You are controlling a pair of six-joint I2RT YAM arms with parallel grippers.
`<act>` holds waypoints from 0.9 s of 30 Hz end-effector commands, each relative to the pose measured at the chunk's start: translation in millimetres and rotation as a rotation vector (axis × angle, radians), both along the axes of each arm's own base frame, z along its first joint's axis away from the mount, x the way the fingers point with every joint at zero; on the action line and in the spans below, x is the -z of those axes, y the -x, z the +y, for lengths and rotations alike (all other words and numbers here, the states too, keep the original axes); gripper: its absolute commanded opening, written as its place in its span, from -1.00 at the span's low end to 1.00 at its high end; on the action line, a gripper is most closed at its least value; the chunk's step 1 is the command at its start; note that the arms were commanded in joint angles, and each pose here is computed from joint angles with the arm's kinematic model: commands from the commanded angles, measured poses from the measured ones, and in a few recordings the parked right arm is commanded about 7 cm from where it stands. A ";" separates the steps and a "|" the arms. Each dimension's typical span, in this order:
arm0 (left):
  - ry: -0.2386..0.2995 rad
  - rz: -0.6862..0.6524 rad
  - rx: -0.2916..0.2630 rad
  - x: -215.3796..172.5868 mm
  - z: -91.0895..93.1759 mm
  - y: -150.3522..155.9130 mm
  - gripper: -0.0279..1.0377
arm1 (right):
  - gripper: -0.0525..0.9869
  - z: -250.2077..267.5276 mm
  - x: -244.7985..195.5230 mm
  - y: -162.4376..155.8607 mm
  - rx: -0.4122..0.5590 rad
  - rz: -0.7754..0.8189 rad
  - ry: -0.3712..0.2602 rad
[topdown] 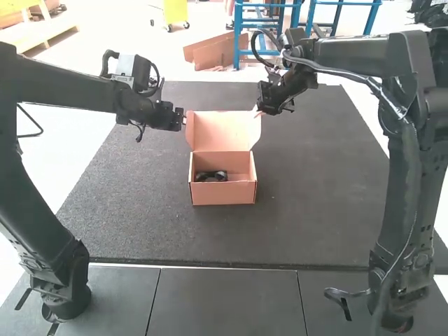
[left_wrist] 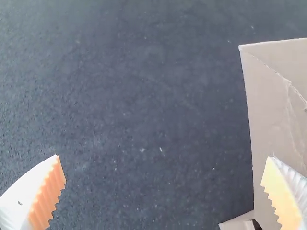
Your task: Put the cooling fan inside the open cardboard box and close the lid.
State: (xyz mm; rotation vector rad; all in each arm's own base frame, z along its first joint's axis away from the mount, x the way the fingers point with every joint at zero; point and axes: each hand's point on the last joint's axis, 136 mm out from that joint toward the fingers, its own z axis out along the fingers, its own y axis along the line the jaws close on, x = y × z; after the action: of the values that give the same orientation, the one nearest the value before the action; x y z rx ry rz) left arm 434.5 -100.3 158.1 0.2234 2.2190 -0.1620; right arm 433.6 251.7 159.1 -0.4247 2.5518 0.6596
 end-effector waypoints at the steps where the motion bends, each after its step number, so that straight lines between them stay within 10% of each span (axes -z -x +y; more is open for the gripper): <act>1: 0.020 -0.025 0.028 -12.7 -14.2 -3.5 0.87 | -0.92 15.7 -20.4 16.2 -0.063 -0.006 -0.040; 27: 0.000 0.092 0.042 8.1 -12.8 38.9 0.87 | -0.92 22.1 -0.7 96.5 -0.232 0.219 0.005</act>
State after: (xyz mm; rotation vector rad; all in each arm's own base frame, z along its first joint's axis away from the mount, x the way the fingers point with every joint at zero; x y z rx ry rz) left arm 400.7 -109.3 128.9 0.2640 2.3623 -0.1788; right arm 358.4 262.1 147.7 -0.6234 2.7557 0.7604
